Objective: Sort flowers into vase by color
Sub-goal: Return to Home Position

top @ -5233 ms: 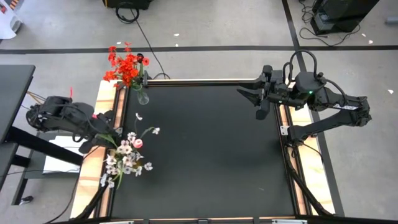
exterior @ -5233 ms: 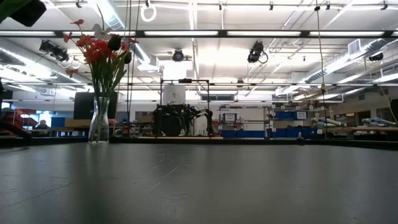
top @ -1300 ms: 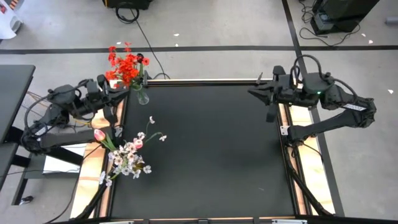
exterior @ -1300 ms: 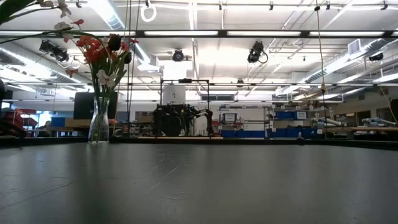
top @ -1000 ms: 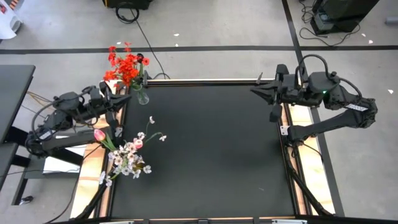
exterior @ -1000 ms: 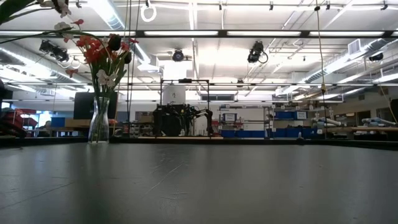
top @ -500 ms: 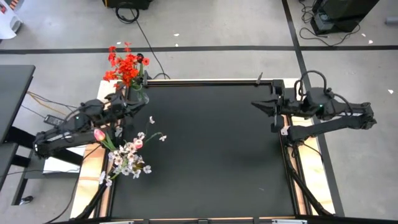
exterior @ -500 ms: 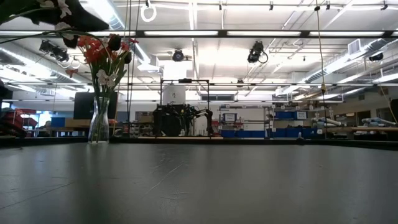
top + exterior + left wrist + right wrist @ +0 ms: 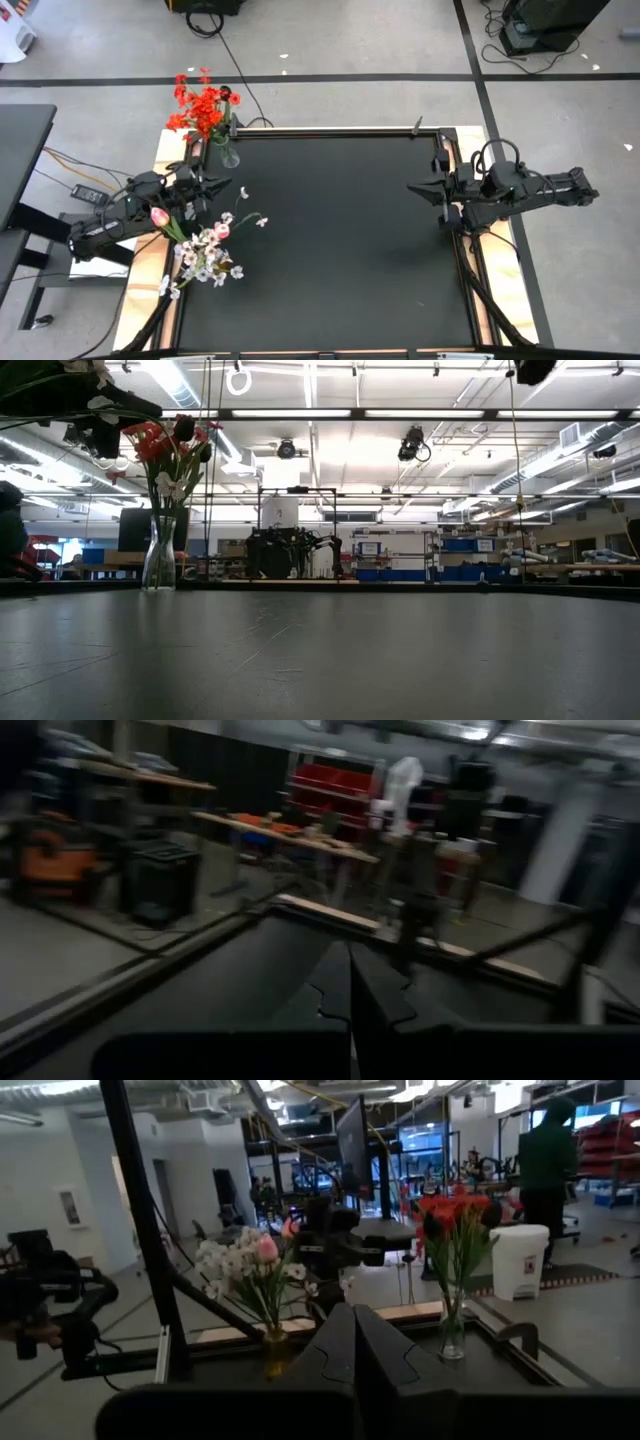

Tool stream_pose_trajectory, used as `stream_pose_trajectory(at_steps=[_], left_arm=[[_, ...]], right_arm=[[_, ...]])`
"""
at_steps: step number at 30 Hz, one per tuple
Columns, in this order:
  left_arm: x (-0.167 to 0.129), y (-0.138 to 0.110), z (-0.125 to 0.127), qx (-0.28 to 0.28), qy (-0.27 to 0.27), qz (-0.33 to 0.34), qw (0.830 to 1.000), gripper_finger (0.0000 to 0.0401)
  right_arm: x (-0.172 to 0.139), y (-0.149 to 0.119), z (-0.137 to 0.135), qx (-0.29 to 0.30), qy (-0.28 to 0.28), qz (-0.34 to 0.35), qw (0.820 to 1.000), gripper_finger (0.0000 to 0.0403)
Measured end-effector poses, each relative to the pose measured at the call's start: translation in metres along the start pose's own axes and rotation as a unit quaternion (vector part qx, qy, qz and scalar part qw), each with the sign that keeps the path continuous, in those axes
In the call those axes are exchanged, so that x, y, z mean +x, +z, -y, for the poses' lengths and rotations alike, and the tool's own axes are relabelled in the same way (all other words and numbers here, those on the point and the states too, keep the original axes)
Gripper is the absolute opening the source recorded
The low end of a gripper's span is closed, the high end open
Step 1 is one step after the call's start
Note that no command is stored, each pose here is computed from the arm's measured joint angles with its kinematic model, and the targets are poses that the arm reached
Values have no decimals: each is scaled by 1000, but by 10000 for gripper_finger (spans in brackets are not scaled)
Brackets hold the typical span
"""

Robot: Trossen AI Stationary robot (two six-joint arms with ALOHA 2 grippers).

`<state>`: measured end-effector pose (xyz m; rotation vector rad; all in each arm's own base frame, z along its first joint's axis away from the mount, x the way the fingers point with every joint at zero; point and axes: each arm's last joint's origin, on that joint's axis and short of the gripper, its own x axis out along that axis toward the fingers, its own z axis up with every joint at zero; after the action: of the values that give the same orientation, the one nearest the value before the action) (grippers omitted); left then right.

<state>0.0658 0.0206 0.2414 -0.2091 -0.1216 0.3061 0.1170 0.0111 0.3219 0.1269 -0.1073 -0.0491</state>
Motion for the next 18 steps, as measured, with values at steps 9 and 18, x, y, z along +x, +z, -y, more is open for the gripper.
stream_pose_trajectory(at_steps=[9, 18], left_arm=[[1, -4, 1, 23, -32, -20, 999, 0], [1, -10, 1, 36, -40, -53, 997, 0]], right_arm=[[-14, -23, 7, 3, -20, 10, 1000, 4], [-44, -39, 16, 10, -30, 65, 997, 4]])
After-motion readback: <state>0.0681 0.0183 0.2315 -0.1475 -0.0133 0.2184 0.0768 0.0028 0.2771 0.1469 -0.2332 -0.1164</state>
